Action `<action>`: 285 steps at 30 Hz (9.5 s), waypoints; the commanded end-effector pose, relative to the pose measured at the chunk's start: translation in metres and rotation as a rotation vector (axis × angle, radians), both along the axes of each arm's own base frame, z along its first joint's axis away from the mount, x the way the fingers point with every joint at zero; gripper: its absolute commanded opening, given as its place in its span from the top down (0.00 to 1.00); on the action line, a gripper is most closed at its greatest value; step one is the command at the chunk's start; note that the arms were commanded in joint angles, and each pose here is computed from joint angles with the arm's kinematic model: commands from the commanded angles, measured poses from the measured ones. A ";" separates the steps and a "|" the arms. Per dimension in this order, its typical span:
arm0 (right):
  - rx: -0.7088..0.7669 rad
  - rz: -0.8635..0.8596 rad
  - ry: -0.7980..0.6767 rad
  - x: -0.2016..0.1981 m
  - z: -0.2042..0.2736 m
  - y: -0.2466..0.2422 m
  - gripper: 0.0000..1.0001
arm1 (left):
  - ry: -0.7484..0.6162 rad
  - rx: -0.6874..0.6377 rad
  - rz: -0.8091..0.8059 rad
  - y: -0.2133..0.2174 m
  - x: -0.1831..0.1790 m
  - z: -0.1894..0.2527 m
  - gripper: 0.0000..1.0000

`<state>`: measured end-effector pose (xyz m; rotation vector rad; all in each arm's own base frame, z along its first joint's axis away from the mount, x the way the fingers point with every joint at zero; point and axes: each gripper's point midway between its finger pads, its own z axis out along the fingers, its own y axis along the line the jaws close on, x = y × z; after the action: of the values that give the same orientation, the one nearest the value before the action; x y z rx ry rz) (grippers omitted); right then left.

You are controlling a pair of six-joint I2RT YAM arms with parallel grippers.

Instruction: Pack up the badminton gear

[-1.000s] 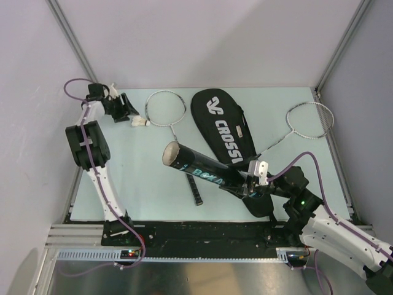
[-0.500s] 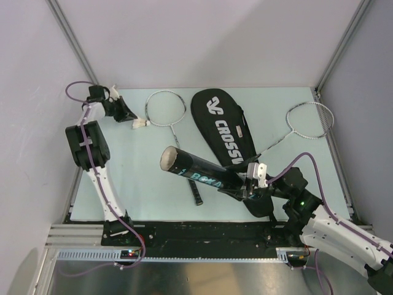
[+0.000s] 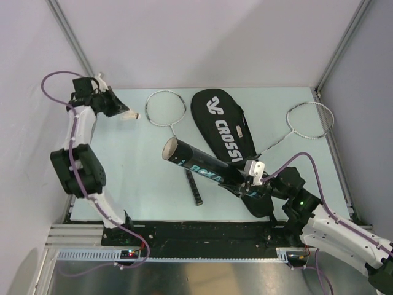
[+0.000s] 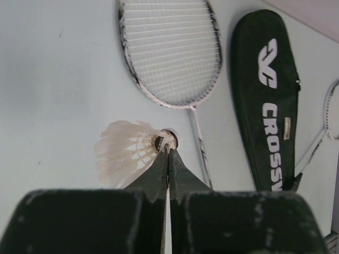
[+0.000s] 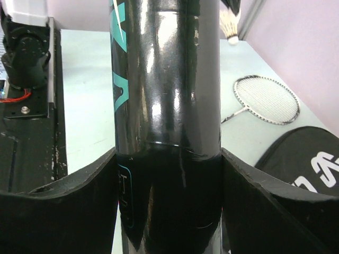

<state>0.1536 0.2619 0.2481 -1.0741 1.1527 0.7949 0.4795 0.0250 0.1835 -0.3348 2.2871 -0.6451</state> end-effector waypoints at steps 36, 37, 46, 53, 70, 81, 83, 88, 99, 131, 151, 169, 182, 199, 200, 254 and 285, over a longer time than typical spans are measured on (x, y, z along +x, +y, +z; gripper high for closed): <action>-0.088 -0.169 -0.114 0.019 -0.004 -0.025 0.94 | -0.530 -0.120 -0.600 -0.189 -0.300 0.187 1.00; -0.088 -0.169 -0.116 0.019 -0.004 -0.025 0.94 | -0.530 -0.126 -0.603 -0.189 -0.302 0.187 1.00; -0.095 -0.175 -0.113 0.020 -0.006 -0.026 0.94 | -0.566 -0.113 -0.579 -0.186 -0.305 0.199 1.00; -0.090 -0.169 -0.115 0.018 -0.005 -0.026 0.94 | -0.576 -0.102 -0.573 -0.184 -0.308 0.206 1.00; -0.031 -0.074 -0.162 0.008 0.011 -0.010 0.94 | -0.450 -0.238 -0.713 -0.214 -0.318 0.182 1.00; -0.007 -0.052 -0.160 0.011 0.014 0.000 0.95 | -0.416 -0.339 -0.759 -0.238 -0.322 0.164 1.00; -0.005 -0.046 -0.161 0.011 0.014 0.002 0.95 | -0.402 -0.344 -0.758 -0.239 -0.321 0.160 1.00; -0.001 -0.035 -0.164 0.011 0.014 0.005 0.95 | -0.369 -0.342 -0.748 -0.242 -0.317 0.147 1.00; 0.004 -0.028 -0.151 0.011 0.014 0.007 0.96 | -0.389 -0.322 -0.712 -0.239 -0.313 0.147 0.72; 0.202 -0.580 0.175 0.066 0.036 -0.071 0.93 | -0.598 0.059 -0.493 -0.194 -0.268 0.139 0.22; 0.427 -0.769 0.099 0.047 0.089 -0.147 0.95 | -0.028 0.288 -0.588 -0.316 -0.202 -0.052 0.46; 0.408 -0.789 0.088 0.045 0.086 -0.154 0.95 | 0.127 0.346 -0.610 -0.345 -0.196 -0.134 0.60; 0.384 -0.800 0.088 0.043 0.080 -0.158 0.95 | 0.180 0.410 -0.607 -0.335 -0.204 -0.164 0.82; 0.369 -0.786 0.099 0.044 0.075 -0.153 0.94 | 0.137 0.382 -0.584 -0.331 -0.206 -0.141 1.00; 0.354 -0.784 0.100 0.046 0.072 -0.150 0.94 | 0.119 0.369 -0.580 -0.332 -0.205 -0.132 1.00; 0.012 -0.219 -0.311 0.014 0.009 -0.031 0.95 | -0.463 -0.336 -0.757 -0.231 -0.311 0.175 1.00; -0.041 -0.243 -0.306 0.016 0.003 -0.028 0.95 | -0.358 -0.099 -0.678 -0.207 -0.297 0.127 1.00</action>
<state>0.1654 0.2337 0.1931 -1.1421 1.1304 0.4140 0.1790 -0.1898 0.3036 0.4887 2.0178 -1.1332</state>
